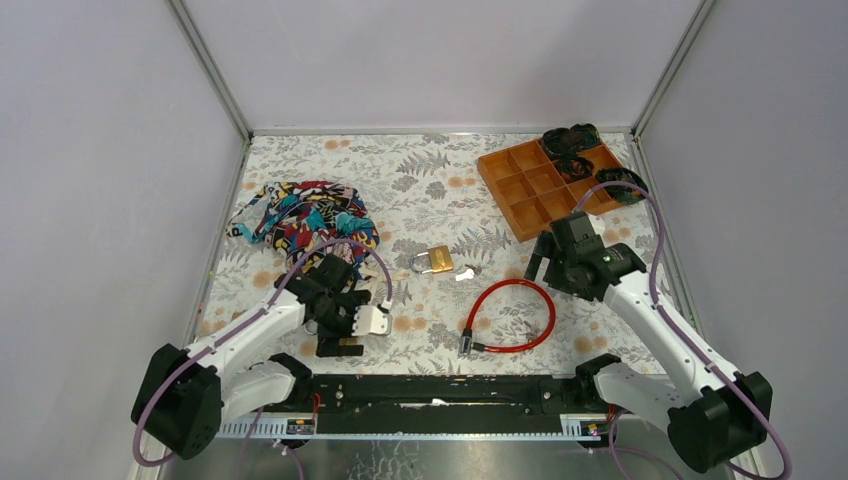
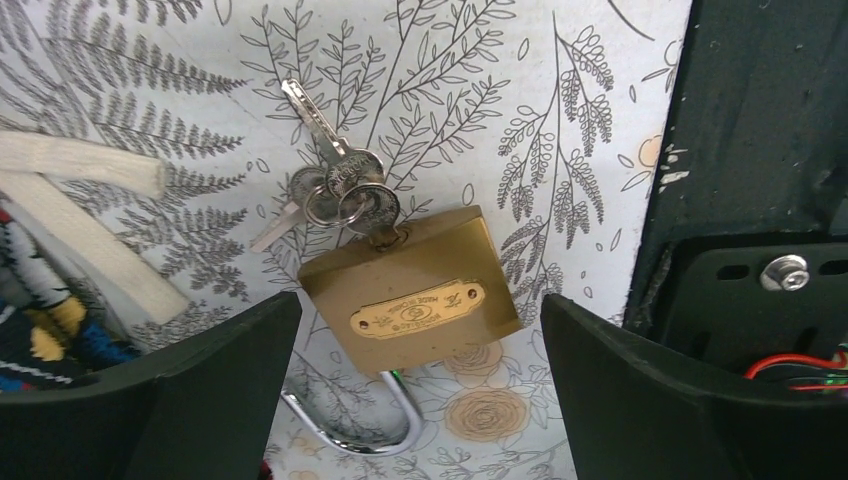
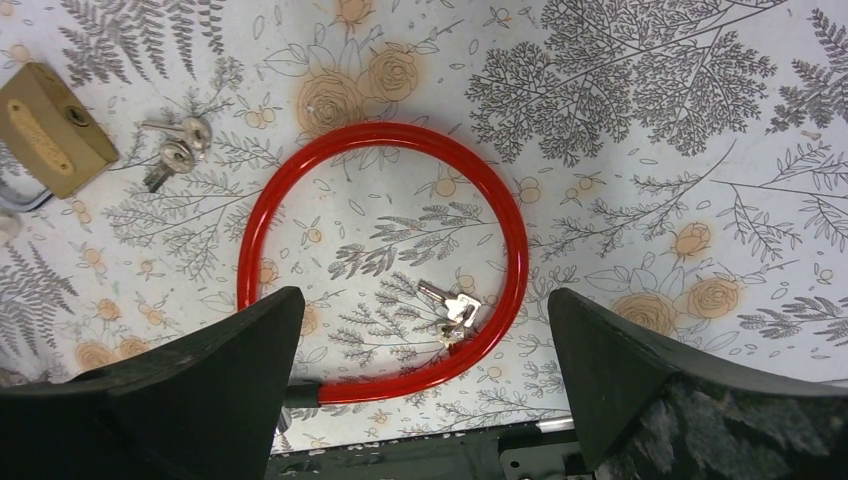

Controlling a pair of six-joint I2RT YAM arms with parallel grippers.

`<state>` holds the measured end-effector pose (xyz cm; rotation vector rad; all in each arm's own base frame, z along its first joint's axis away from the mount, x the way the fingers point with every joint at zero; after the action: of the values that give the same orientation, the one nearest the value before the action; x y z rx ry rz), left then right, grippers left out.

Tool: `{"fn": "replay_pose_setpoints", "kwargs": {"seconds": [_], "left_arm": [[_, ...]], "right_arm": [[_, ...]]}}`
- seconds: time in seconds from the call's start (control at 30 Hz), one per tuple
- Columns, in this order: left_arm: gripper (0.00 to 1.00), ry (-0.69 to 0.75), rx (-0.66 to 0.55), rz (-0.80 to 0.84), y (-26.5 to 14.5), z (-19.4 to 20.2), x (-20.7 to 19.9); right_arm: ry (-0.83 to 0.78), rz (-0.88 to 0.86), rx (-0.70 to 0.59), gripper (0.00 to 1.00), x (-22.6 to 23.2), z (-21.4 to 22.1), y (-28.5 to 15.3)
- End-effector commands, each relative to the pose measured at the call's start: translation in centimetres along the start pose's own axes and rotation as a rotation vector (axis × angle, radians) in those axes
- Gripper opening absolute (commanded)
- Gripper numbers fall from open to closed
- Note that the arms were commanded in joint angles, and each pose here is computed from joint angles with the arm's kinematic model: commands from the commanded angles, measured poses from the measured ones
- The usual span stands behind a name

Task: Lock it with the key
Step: Pick up the lock from the center of the board.

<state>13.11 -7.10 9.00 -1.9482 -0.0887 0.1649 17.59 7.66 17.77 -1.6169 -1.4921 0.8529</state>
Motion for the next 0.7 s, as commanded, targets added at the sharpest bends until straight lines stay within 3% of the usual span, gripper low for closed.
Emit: {"fn": "replay_pose_setpoints", "kwargs": {"seconds": [0.0, 0.13, 0.33, 0.57, 0.67], "left_arm": [[0.98, -0.104, 0.015, 0.021, 0.7, 0.3, -0.2], [0.99, -0.174, 0.074, 0.061, 1.2, 0.4, 0.1], [0.98, -0.202, 0.058, 0.019, 3.0, 1.0, 0.4], [0.96, 0.037, 0.001, -0.09, 2.1, 1.7, 0.3], [0.98, 0.054, 0.039, -0.193, 2.4, 2.6, 1.0]], "right_arm": [[0.026, -0.049, -0.059, 1.0, 0.3, -0.6, -0.6], [0.015, -0.061, -0.057, 1.0, 0.4, -0.6, -0.7], [0.017, -0.063, -0.077, 1.0, 0.3, -0.5, -0.9], [0.012, -0.066, -0.099, 1.0, 0.2, -0.9, -1.3], [0.014, -0.081, -0.114, 1.0, 0.4, -1.2, -1.5]]}}
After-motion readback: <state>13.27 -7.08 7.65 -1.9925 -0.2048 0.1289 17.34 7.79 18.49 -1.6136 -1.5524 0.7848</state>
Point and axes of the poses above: each gripper's point midway between its finger pads, its own y axis out along the fingers, its own x axis along the line the jaws close on, z = x × y, the point moved 7 cm from there along -y, back along the fingers, and after that the axes turned 14 degrees about -y, right-handed, at the moved point
